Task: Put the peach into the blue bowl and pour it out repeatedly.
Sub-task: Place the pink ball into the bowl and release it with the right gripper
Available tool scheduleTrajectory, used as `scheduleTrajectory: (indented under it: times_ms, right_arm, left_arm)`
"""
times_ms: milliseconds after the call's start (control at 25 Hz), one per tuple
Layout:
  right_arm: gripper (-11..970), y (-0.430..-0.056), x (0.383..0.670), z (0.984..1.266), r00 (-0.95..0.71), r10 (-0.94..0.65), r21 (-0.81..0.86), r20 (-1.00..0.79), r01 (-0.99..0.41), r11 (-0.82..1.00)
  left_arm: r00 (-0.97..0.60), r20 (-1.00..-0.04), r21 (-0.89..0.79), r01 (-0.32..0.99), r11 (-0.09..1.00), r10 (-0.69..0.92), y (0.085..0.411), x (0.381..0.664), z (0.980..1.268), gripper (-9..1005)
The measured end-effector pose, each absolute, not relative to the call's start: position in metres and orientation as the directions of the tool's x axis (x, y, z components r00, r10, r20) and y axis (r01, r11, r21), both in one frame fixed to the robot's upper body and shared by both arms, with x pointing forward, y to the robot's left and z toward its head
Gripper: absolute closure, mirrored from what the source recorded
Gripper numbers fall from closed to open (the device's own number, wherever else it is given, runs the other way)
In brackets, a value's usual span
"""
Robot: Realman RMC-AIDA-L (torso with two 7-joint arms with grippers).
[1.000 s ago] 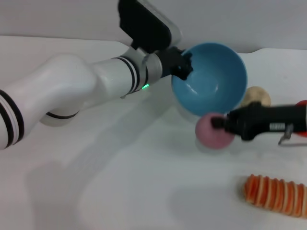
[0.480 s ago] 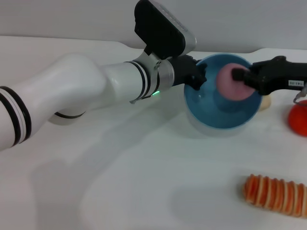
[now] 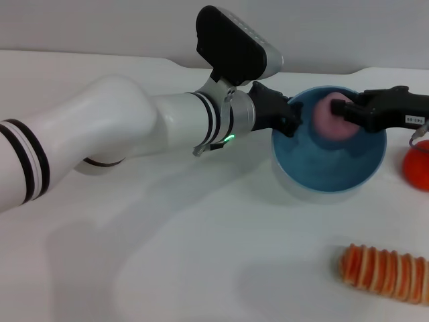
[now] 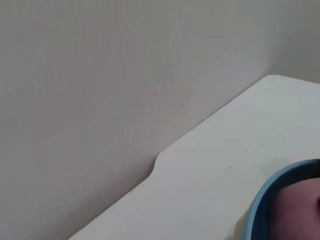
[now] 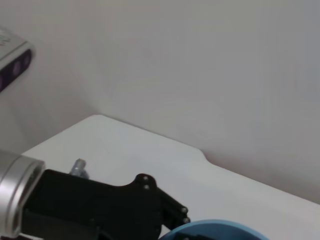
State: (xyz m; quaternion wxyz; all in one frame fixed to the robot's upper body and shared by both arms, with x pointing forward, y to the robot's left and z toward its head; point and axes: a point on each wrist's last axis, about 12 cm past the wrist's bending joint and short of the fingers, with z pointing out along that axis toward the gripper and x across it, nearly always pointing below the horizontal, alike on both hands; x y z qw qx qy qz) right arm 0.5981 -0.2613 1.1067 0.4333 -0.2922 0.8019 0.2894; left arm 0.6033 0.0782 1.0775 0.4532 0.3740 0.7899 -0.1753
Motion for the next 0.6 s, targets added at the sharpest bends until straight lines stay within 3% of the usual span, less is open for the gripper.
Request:
scheduleTrajectory:
  times_ms: [80, 440, 600]
  right_arm:
    - [727, -0.261, 0.598, 1.106, -0.454, -0.215, 0.21, -0.865, -0.715, 0.667]
    - [553, -0.263, 0.598, 1.107, -0.449, -0.199, 0.212, -0.871, -0.709, 0.673]
    - [500, -0.282, 0.589, 1.114, -0.362, -0.085, 0.201, -0.928, -0.682, 0.703]
  left_arm:
    - [-0.318, -0.846, 0.056, 0.746, 0.664, 0.428, 0.079, 0.603, 1.077, 997]
    - [-0.339, -0.841, 0.044, 0.734, 0.678, 0.421, 0.085, 0.6, 1.071, 998]
    - [-0.336, -0.839, 0.05, 0.737, 0.674, 0.429, 0.086, 0.599, 1.07, 998]
